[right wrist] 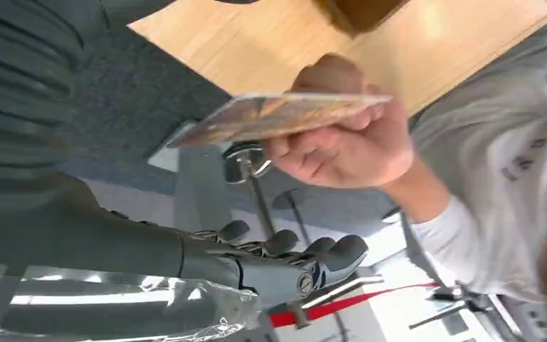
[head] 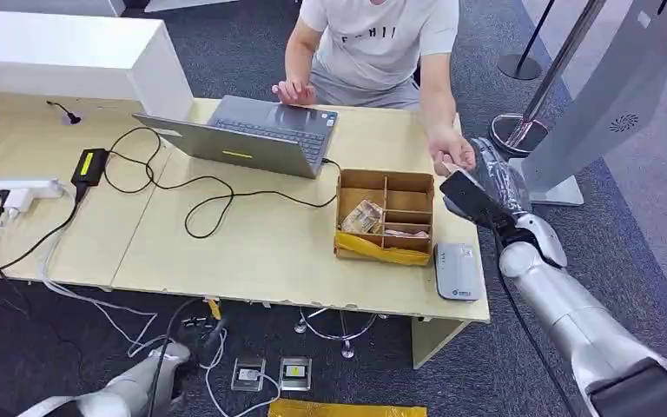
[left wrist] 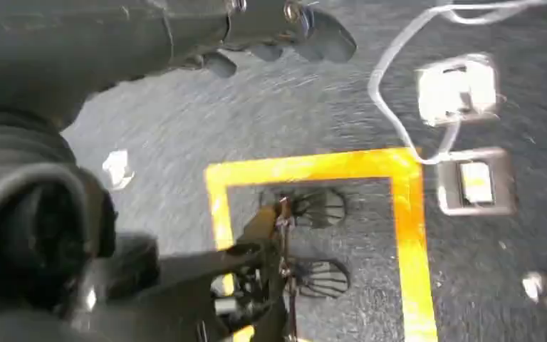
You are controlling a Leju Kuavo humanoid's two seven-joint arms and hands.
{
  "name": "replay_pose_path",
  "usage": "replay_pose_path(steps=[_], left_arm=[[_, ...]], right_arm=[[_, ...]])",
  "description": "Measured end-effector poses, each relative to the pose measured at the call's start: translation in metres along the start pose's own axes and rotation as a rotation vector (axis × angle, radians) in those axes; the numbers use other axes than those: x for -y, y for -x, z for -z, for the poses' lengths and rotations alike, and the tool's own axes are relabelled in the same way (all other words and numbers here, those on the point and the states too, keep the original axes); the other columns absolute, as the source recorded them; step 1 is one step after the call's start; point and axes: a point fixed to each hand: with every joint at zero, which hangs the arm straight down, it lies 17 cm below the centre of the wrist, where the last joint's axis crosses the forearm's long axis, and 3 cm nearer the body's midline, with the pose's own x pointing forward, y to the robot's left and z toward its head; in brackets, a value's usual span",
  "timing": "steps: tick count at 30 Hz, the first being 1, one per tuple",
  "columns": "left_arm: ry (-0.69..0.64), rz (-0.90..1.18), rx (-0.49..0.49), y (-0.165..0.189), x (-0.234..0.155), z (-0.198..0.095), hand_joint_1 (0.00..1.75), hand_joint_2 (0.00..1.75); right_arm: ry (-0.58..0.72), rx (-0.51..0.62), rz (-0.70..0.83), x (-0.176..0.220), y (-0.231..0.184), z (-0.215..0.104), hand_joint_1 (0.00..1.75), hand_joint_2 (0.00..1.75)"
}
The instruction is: Pass the card to the sensor for recognition and then transmit it.
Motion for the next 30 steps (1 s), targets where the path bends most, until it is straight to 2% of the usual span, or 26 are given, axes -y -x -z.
replay_pose_path(steps=[3, 6, 7, 10, 11, 12, 13, 14, 15, 16, 17, 19, 30], left_arm=[[0.019, 0.021, 0.053, 0.087, -0.012, -0.003, 0.00, 0.00], [0.008, 0.038, -0.069, 0.185, -0.026, -0.018, 0.00, 0.00], [-0.004, 0.042, -0.096, 0.196, -0.033, -0.019, 0.00, 0.00], [-0.016, 0.045, -0.113, 0.194, -0.040, -0.018, 0.00, 0.00], [-0.015, 0.046, -0.118, 0.195, -0.040, -0.018, 0.00, 0.00], [-0.013, 0.047, -0.123, 0.197, -0.039, -0.019, 0.00, 0.00], [-0.011, 0.048, -0.129, 0.200, -0.039, -0.019, 0.00, 0.00], [-0.011, 0.046, -0.134, 0.202, -0.039, -0.020, 0.00, 0.00], [-0.014, 0.043, -0.138, 0.204, -0.041, -0.020, 0.00, 0.00], [-0.015, 0.042, -0.141, 0.205, -0.041, -0.020, 0.00, 0.00], [-0.019, 0.042, -0.144, 0.207, -0.044, -0.021, 0.00, 0.00], [-0.025, 0.039, -0.149, 0.209, -0.046, -0.021, 0.00, 0.00], [-0.012, 0.063, -0.157, 0.215, -0.047, -0.023, 0.00, 0.00]], right_arm=[[-0.022, -0.058, -0.032, -0.007, 0.041, -0.025, 0.00, 1.75], [-0.036, -0.075, -0.081, -0.009, 0.063, -0.041, 0.00, 1.75], [-0.035, -0.074, -0.091, -0.008, 0.065, -0.042, 0.00, 1.75], [-0.039, -0.055, -0.102, -0.011, 0.059, -0.043, 0.00, 1.75], [-0.037, -0.050, -0.102, -0.011, 0.058, -0.042, 0.26, 1.75], [-0.035, -0.046, -0.104, -0.010, 0.057, -0.042, 1.57, 1.75], [-0.032, -0.042, -0.107, -0.009, 0.057, -0.042, 1.75, 1.75], [-0.027, -0.038, -0.109, -0.008, 0.056, -0.042, 1.75, 1.75], [-0.023, -0.034, -0.111, -0.007, 0.056, -0.041, 1.64, 1.75], [-0.019, -0.028, -0.113, -0.006, 0.055, -0.041, 1.22, 1.75], [-0.016, -0.023, -0.115, -0.006, 0.054, -0.041, 1.24, 1.75], [-0.008, -0.016, -0.113, -0.004, 0.052, -0.040, 1.75, 1.75], [0.018, 0.010, -0.104, 0.003, 0.041, -0.036, 1.75, 1.75]])
